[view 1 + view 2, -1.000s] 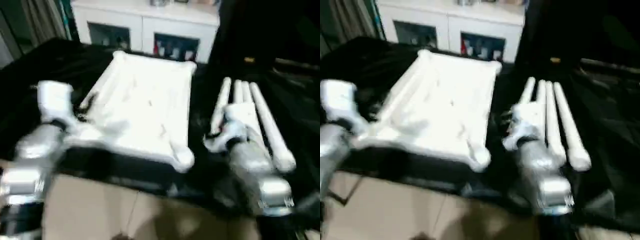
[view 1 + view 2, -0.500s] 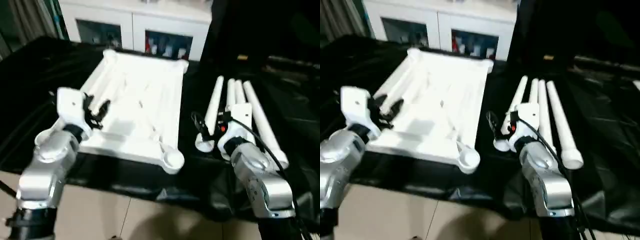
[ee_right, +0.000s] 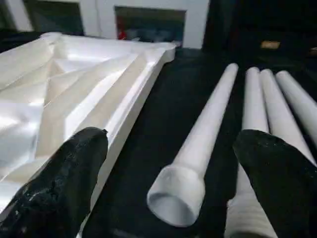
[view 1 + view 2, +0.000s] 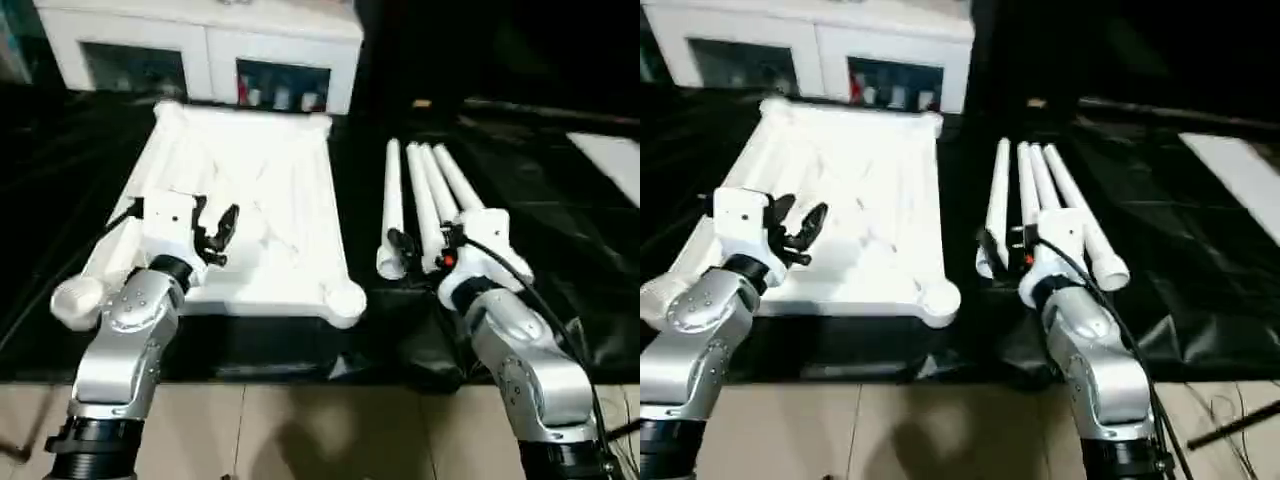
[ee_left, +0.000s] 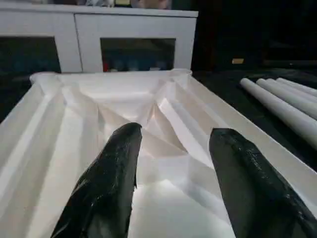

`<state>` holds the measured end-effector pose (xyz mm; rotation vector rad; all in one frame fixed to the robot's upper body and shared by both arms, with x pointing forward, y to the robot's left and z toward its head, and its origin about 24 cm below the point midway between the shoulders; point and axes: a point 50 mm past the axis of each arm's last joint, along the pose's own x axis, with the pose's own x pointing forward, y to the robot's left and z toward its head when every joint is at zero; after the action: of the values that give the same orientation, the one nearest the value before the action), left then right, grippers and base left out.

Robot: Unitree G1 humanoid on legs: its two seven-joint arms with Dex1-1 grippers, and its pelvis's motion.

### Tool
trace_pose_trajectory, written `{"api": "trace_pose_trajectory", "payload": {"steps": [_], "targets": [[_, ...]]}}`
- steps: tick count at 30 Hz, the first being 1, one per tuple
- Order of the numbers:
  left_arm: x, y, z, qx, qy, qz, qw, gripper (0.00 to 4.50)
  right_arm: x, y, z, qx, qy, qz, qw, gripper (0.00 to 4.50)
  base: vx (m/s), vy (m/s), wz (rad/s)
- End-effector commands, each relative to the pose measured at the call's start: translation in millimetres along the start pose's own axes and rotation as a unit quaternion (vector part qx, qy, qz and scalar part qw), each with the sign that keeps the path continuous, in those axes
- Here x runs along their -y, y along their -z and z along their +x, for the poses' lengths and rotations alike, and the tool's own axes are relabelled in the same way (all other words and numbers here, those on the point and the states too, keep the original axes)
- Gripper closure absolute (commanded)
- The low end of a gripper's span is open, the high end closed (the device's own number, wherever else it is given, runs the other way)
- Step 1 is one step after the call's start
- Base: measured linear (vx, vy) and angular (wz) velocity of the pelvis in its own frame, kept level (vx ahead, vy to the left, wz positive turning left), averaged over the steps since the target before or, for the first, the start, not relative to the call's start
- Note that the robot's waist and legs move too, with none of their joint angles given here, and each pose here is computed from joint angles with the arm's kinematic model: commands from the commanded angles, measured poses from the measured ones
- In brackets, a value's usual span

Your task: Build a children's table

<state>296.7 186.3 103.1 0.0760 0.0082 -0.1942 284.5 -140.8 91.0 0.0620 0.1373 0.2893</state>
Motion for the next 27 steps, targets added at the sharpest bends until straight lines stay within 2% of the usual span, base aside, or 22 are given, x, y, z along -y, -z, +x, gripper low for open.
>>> {"api": "trace_pose_trajectory", "payload": {"steps": [1,3,5,6,8,9,10,11,12,14,16,17,18,19,21,22,27], "targets": [[7.2,2.7,-1,-0.016,0.015,0.014,1.000,1.95,4.5,-3.1,-1.0,-0.005,-0.008,-0.011,1.000,0.00,-0.105,-0.075,0.01],[8.0,4.7,-2,-0.024,0.028,0.034,0.999,1.95,2.7,-4.2,-0.4,-0.007,-0.029,-0.021,0.999,0.00,-0.117,-0.105,-0.05],[11.0,5.1,-3,-0.027,0.063,0.021,0.997,1.95,1.0,-4.9,0.2,-0.009,-0.058,-0.038,0.998,0.00,-0.116,-0.095,-0.06],[13.1,4.4,-3,-0.023,0.105,0.010,0.994,1.60,-1.4,-5.7,0.2,-0.013,-0.099,-0.061,0.993,0.00,-0.108,-0.047,-0.10],[14.0,1.3,-2,-0.015,0.151,0.004,0.988,1.60,-2.7,-5.7,-1.0,-0.021,-0.141,-0.084,0.986,0.00,-0.109,-0.031,-0.10],[14.0,1.3,-2,-0.015,0.151,0.004,0.988,1.60,-2.7,-5.7,-1.0,-0.021,-0.141,-0.084,0.986,0.00,-0.103,-0.001,-0.06],[15.6,0.9,-2,-0.026,0.203,0.030,0.978,1.45,-2.9,-5.7,-3.3,-0.029,-0.177,-0.103,0.978,0.00,-0.103,-0.001,-0.06],[16.3,3.6,-1,-0.055,0.273,0.078,0.957,1.29,-1.8,-6.7,-7.1,-0.041,-0.220,-0.128,0.966,0.00,-0.074,0.011,-0.02],[15.8,5.6,0,-0.073,0.303,0.099,0.945,1.18,-1.1,-7.3,-9.0,-0.047,-0.239,-0.139,0.960,0.00,-0.059,0.024,-0.05],[14.1,8.5,1,-0.099,0.337,0.126,0.928,1.17,-0.2,-8.4,-11.3,-0.054,-0.261,-0.151,0.952,0.00,-0.055,0.033,-0.08],[11.5,12.7,5,-0.140,0.382,0.158,0.900,1.12,0.5,-10.1,-13.6,-0.063,-0.286,-0.165,0.942,0.00,-0.020,0.054,-0.16],[11.5,12.7,5,-0.140,0.382,0.158,0.900,1.12,0.5,-10.1,-13.6,-0.063,-0.286,-0.165,0.942,0.00,-0.013,0.051,-0.17],[9.1,15.5,10,-0.160,0.395,0.186,0.886,1.12,0.2,-11.3,-14.3,-0.066,-0.297,-0.174,0.937,0.00,0.000,0.000,0.00],[7.1,17.8,16,-0.173,0.397,0.206,0.877,1.12,-0.3,-12.3,-14.4,-0.067,-0.303,-0.177,0.934,0.00,0.000,0.000,0.00],[5.5,19.1,25,-0.180,0.394,0.221,0.874,1.12,-0.5,-13.6,-14.0,-0.066,-0.307,-0.179,0.932,0.00,0.000,0.000,0.00],[6.7,19.1,36,-0.180,0.391,0.224,0.874,1.12,-0.6,-14.7,-13.5,-0.065,-0.308,-0.178,0.932,0.00,0.000,0.000,0.00],[8.9,21.6,48,-0.190,0.396,0.215,0.872,1.12,0.7,-12.7,-15.4,-0.069,-0.309,-0.181,0.931,0.00,0.000,0.000,0.00]]}}
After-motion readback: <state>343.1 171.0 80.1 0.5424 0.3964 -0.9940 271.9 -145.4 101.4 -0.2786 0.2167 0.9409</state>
